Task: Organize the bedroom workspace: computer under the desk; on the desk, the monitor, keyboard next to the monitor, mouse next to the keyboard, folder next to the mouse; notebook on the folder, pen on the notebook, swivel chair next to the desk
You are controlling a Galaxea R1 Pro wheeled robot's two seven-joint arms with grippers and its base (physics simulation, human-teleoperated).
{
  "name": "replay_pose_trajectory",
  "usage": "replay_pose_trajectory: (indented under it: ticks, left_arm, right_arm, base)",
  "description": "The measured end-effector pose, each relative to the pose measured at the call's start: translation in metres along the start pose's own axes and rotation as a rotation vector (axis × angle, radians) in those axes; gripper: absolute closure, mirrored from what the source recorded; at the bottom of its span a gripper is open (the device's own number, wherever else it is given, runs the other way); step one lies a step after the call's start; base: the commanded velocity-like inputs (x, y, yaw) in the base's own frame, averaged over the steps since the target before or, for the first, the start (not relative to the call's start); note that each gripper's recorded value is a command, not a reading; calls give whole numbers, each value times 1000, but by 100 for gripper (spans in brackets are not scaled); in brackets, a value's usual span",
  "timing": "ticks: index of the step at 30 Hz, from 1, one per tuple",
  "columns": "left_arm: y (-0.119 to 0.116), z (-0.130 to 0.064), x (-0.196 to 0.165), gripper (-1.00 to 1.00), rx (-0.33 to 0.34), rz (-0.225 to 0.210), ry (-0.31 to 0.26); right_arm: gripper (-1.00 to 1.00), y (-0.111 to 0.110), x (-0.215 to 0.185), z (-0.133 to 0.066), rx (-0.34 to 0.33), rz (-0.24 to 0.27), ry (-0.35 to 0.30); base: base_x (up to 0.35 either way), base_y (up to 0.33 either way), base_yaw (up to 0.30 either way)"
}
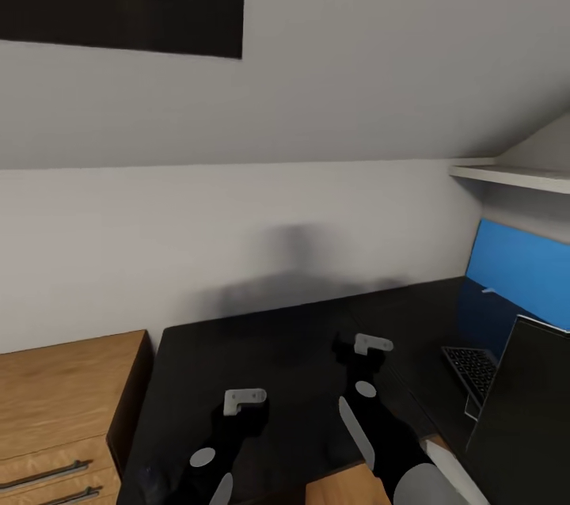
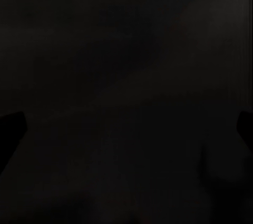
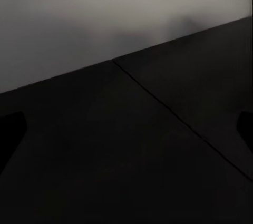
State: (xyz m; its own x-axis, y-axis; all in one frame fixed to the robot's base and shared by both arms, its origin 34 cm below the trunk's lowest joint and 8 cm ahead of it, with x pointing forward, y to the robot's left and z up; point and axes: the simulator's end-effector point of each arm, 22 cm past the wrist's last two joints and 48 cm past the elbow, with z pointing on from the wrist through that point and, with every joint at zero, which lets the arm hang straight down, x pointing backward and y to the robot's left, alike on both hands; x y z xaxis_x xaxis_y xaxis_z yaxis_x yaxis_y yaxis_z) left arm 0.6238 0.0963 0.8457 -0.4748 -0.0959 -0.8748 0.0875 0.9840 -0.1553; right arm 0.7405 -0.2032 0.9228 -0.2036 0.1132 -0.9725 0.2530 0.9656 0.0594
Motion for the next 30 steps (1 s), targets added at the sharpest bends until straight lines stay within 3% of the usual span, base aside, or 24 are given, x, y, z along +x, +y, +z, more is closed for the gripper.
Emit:
replay_pose_trajectory:
  ticks: [10, 30]
  left_arm:
    - [0, -1, -2, -100, 1, 0, -6]
    - [1, -1, -1, -100, -1, 0, -3]
  right_arm:
    - [-100, 3, -3, -2, -5, 0, -4]
    - [-100, 7, -3, -3, -13, -2, -5]
  base:
    - [0, 0, -157]
    - [0, 0, -7]
